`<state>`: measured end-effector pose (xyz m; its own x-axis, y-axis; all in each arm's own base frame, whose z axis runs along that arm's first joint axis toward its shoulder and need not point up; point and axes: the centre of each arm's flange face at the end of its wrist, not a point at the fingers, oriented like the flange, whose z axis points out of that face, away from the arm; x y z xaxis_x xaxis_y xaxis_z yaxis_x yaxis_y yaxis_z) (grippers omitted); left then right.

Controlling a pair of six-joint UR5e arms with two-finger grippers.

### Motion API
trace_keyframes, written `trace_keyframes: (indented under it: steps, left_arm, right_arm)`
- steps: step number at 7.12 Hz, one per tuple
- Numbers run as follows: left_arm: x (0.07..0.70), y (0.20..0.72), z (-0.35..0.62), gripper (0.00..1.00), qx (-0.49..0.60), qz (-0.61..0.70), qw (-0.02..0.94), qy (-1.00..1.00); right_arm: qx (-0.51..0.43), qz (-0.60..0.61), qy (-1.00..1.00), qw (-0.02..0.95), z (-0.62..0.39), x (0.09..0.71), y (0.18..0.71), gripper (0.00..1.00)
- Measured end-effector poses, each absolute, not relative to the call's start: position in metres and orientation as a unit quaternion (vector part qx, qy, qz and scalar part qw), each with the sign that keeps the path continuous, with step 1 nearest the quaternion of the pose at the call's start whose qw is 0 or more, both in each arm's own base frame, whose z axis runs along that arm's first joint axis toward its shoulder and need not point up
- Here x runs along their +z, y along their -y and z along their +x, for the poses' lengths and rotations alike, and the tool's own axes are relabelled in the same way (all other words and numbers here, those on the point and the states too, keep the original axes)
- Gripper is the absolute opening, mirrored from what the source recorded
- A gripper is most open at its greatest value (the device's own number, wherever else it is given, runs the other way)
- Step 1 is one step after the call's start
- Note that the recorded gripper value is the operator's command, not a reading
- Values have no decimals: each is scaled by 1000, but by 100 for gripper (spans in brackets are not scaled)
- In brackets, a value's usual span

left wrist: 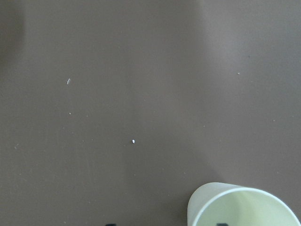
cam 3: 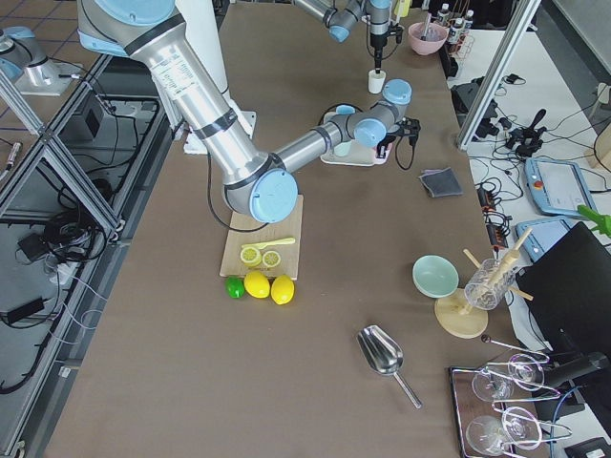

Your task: Place all cups on tray

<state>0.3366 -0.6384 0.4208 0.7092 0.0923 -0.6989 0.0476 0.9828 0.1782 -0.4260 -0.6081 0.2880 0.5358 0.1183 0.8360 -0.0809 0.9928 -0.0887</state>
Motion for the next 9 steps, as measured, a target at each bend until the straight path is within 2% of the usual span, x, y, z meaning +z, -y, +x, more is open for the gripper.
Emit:
trace_keyframes:
  steps: [2, 3, 5, 7, 8, 9]
  left_arm:
    - [406, 639, 342, 0, 9, 90, 916, -390]
    - [382, 642, 349, 0, 1, 82, 909, -408]
    - [321, 641, 364, 0, -28, 62, 890, -452]
    - [260, 620, 420, 0, -49, 44, 878, -475]
    - [235, 605, 456, 64, -57, 44, 877, -475]
    - [221, 590, 485, 98, -60, 43, 878, -474]
  right_arm:
    - [42, -25, 477, 878, -467, 277, 582, 0]
    - [36, -23, 475, 879, -479, 275, 574, 99]
    - [36, -21, 474, 879, -489, 269, 568, 100]
    - [42, -14, 479, 877, -475, 264, 577, 100]
    - [49, -11, 484, 874, -456, 262, 588, 100]
    - [53, -15, 491, 869, -428, 265, 601, 100]
